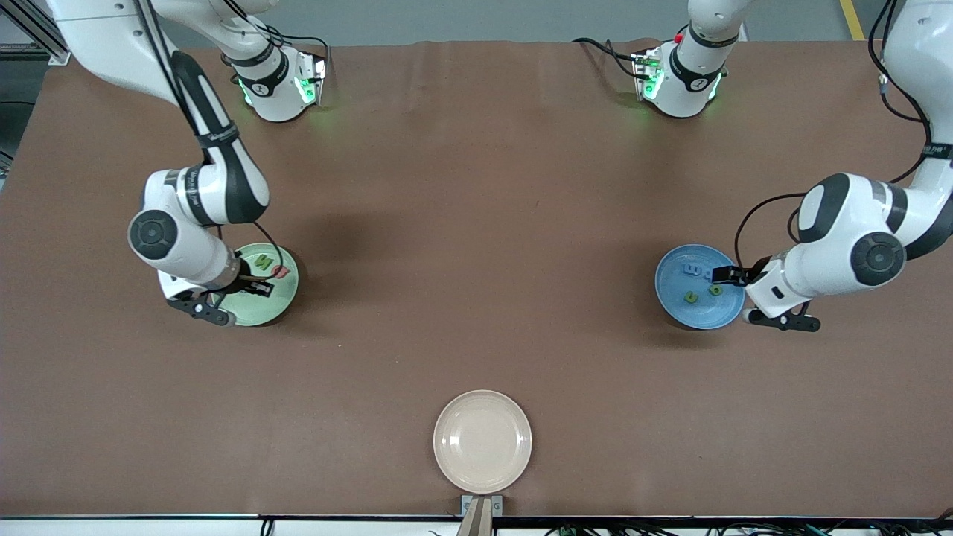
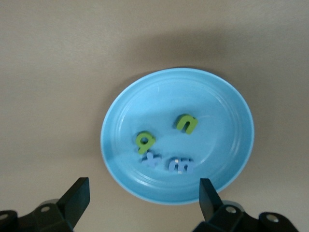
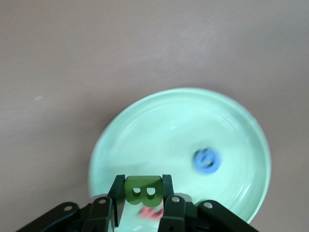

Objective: Sort upper and lower case letters into plates

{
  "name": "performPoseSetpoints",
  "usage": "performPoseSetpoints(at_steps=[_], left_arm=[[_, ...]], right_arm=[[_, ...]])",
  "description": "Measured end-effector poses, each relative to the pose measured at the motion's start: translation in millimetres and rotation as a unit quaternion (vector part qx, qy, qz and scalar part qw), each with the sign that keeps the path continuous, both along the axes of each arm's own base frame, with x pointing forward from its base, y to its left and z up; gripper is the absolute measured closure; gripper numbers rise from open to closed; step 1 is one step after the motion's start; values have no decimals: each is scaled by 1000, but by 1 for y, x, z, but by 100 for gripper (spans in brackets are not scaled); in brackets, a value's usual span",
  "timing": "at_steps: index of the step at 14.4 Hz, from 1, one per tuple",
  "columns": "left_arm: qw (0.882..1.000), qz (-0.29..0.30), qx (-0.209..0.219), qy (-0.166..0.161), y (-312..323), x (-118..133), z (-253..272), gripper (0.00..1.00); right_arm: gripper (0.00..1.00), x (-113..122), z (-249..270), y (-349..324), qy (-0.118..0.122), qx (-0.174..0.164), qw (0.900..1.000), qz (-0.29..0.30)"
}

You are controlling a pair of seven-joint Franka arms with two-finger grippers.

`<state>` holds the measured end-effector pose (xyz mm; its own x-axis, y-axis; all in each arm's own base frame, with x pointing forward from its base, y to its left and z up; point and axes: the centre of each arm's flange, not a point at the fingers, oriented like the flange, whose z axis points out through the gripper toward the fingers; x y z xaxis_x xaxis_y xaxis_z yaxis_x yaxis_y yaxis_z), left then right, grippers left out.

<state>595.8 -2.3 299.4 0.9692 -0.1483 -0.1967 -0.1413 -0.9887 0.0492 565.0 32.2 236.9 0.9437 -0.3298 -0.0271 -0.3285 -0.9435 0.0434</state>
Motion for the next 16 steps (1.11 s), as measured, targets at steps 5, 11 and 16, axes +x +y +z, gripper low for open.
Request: performPoseSetpoints(at_steps=[5,11,16], left_arm=[[1000,10,1,-22,16,-10,69,0],[997,55,-16,-53,37,-22,124,0],[991,92,-44,-82,53,-29,158,0]], right_arm=[[65,-4,-24,-21,-11,2,1000,8],[65,-6,-56,-6,-13,6,1000,21],[54,-2,-52,-6,-13,6,999,31]])
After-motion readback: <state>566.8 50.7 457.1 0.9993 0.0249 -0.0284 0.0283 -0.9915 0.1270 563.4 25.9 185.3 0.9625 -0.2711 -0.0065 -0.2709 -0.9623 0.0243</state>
